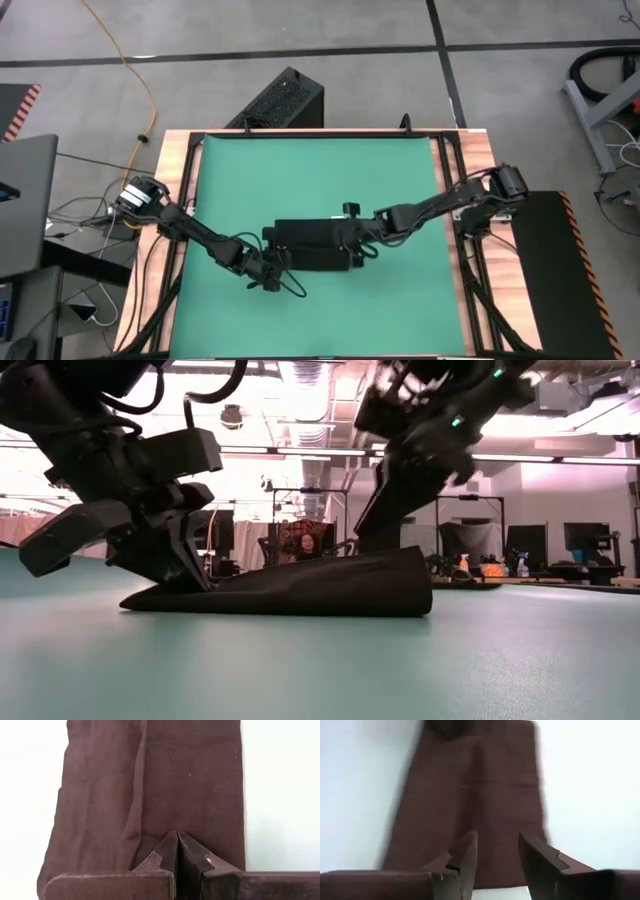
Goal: Roll towel into tight, uniform cylinder
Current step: Roll the black towel
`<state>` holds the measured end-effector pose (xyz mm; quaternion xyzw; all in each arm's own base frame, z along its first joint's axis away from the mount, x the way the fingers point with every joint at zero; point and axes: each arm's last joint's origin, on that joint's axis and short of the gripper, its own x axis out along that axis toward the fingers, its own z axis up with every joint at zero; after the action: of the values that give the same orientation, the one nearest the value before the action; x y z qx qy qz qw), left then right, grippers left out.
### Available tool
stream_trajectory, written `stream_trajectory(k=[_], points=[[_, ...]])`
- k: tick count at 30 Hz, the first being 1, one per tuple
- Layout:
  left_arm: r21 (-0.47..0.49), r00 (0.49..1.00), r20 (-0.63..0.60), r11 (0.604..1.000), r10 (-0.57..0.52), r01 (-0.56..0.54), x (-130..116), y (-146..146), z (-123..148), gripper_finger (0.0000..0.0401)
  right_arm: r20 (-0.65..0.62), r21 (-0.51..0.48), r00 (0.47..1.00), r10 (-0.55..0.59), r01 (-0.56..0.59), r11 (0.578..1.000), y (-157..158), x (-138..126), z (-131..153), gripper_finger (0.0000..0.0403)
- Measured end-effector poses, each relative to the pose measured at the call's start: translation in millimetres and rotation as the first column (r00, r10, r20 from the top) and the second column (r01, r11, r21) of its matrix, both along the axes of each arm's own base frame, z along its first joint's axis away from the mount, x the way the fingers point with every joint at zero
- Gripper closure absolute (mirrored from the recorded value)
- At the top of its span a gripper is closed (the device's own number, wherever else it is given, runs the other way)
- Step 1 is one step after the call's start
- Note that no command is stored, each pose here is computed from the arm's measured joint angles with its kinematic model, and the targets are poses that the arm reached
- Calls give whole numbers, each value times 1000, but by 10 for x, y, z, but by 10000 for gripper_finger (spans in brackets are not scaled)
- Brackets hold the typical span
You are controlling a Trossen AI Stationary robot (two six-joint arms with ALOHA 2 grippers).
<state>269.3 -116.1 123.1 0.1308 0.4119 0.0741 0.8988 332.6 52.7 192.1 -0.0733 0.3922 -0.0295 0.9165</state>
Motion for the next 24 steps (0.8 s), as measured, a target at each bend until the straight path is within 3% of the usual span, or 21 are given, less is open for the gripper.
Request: stream_trajectory(k=[5,13,24], points=[[2,1000,-5,1000,-11,11,-4,-6,-1,401,-14,-2,999,-33,33,999,-160,93,-130,251],[13,999,-22,999,-40,41,-7,-7,-3,401,-125,-28,991,-41,37,999,-234,191,-565,262],[-2,997,-43,998,-64,64,-15,-12,-10,401,-133,-63,983,-131,123,990,-408,193,-584,262]])
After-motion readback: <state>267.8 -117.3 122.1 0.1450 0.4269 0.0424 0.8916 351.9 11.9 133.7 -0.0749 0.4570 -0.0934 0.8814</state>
